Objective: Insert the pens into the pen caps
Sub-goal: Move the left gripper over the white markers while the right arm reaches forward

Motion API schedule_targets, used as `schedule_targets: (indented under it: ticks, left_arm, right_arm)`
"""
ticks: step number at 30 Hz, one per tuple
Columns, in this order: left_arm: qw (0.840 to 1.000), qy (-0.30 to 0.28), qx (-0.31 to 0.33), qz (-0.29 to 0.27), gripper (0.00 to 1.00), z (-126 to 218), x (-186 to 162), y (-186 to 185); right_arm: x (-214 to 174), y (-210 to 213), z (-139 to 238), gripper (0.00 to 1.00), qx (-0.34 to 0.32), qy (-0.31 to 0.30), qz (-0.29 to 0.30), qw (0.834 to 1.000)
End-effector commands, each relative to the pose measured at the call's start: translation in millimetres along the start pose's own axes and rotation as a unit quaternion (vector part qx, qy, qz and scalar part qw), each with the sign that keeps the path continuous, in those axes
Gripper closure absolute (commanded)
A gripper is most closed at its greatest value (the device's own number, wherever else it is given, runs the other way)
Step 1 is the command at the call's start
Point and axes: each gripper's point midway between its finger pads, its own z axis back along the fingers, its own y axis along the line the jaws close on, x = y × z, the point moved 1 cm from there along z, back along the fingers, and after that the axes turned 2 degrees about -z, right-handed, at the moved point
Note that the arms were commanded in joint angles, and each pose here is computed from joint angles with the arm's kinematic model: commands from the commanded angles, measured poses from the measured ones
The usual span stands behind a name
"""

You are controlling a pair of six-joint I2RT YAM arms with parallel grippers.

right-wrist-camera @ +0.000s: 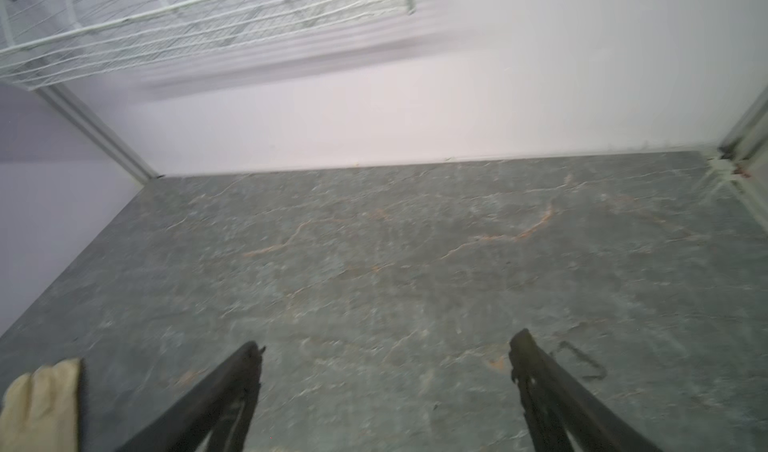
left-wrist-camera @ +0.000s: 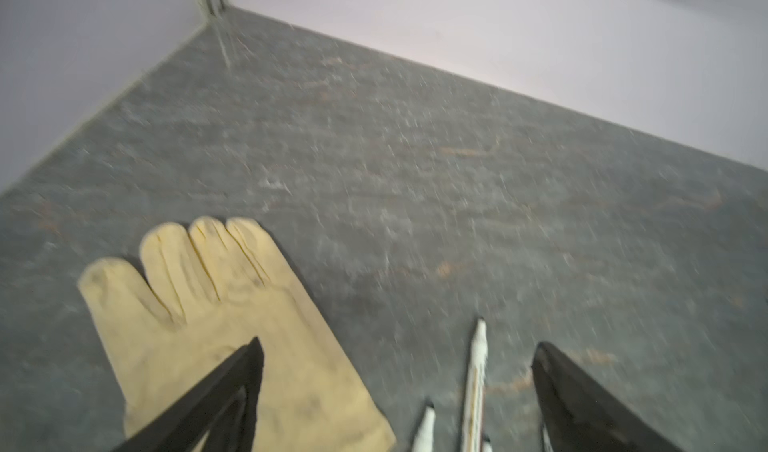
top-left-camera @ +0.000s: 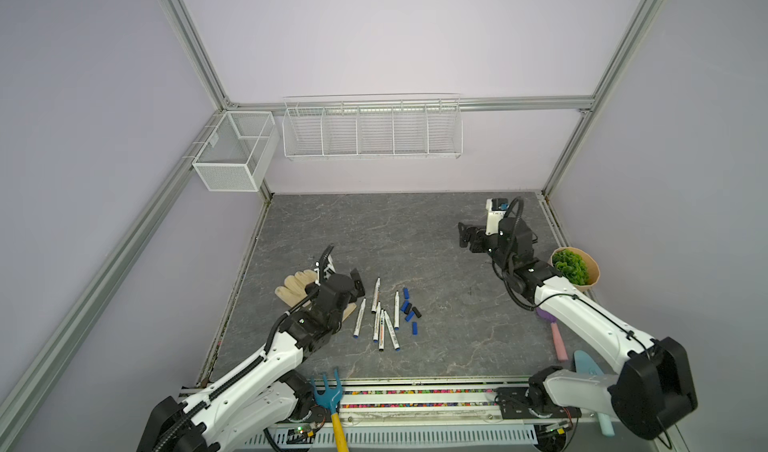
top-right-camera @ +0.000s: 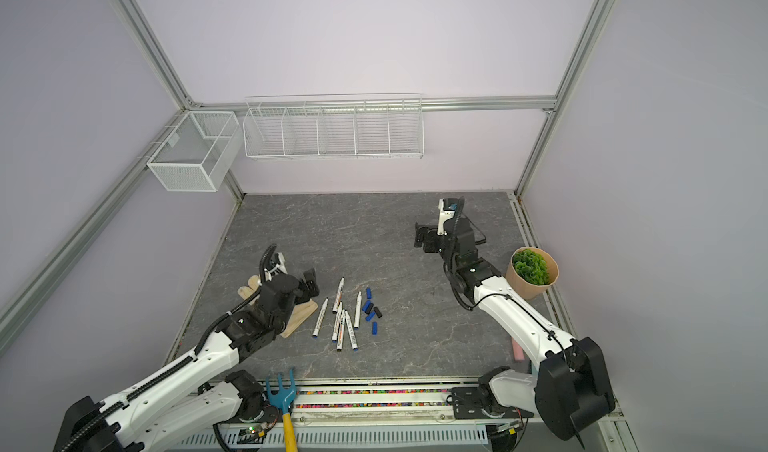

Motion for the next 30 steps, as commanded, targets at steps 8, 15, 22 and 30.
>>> schedule_targets:
  ticks: [8, 15, 22, 30]
  left_arm:
    - [0.99, 0.136, -0.008, -0.021, 0.0, 21, -72, -1]
    - [0.983, 0.179, 0.001, -0.039, 0.0, 16, -88, -12]
    - [0.976, 0.212, 0.006, -0.047, 0.05, 16, -109, -18]
    - [0.973, 0.215, 0.032, -0.071, 0.15, 9, -117, -17]
  right_arm:
    - [-52, 55, 3, 0.05, 0.034, 0.087, 0.067, 0.993]
    - [-48, 57, 1, 0.06, 0.03, 0.089, 0.079, 0.992]
    - [-50, 55, -1, 0.06, 0.024, 0.095, 0.082, 0.992]
    - [-52, 53, -1, 0.07, 0.019, 0.097, 0.086, 0.991]
